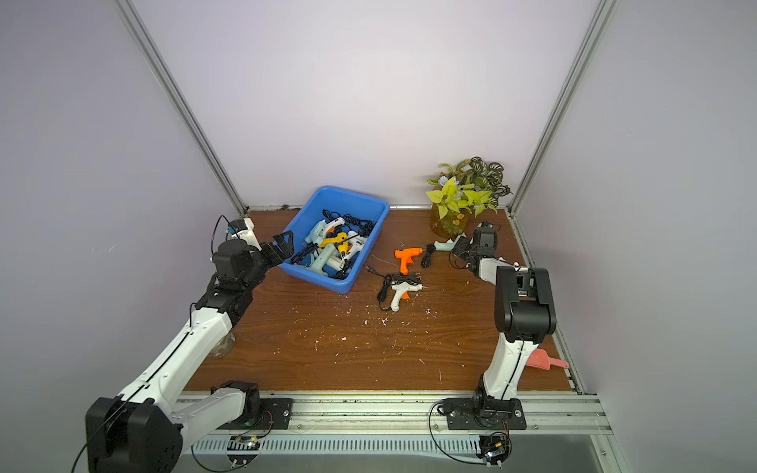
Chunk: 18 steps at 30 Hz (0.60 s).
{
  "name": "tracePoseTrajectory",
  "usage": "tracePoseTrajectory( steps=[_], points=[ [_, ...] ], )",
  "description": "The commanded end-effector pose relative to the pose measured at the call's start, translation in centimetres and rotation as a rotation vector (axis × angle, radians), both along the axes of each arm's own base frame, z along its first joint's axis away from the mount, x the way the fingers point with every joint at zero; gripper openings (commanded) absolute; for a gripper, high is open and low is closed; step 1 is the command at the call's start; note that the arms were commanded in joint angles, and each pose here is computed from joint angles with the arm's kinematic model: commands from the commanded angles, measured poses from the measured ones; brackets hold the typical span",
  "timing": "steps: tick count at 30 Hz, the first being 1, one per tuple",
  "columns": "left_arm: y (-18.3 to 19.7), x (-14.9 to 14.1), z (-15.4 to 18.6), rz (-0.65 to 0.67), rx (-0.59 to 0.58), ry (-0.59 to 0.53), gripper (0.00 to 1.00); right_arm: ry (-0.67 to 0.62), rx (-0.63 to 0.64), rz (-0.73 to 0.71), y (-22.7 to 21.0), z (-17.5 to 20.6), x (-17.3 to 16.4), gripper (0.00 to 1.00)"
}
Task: Put the hot melt glue gun into the storage box
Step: Move the hot melt adhesive gun to the center of the board.
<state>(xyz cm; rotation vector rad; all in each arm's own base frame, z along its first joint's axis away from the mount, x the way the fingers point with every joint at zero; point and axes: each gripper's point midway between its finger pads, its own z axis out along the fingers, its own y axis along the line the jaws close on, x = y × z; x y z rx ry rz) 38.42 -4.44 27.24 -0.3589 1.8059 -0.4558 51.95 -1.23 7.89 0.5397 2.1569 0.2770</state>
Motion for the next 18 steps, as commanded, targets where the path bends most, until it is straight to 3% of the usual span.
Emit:
tracePoseTrajectory(
  steps=[1, 18],
  points=[
    [-0.3, 0.0, 0.0, -0.024, -0.030, -0.020, 1.00, -0.047, -0.040, 0.026, -0.1, 1.6, 2.0, 0.67],
    [-1.0, -0.1, 0.7, -0.061, -0.065, -0.043, 1.00, 0.164, -0.100, 0.038, -0.3, -3.2, 4.5, 0.67]
  ],
)
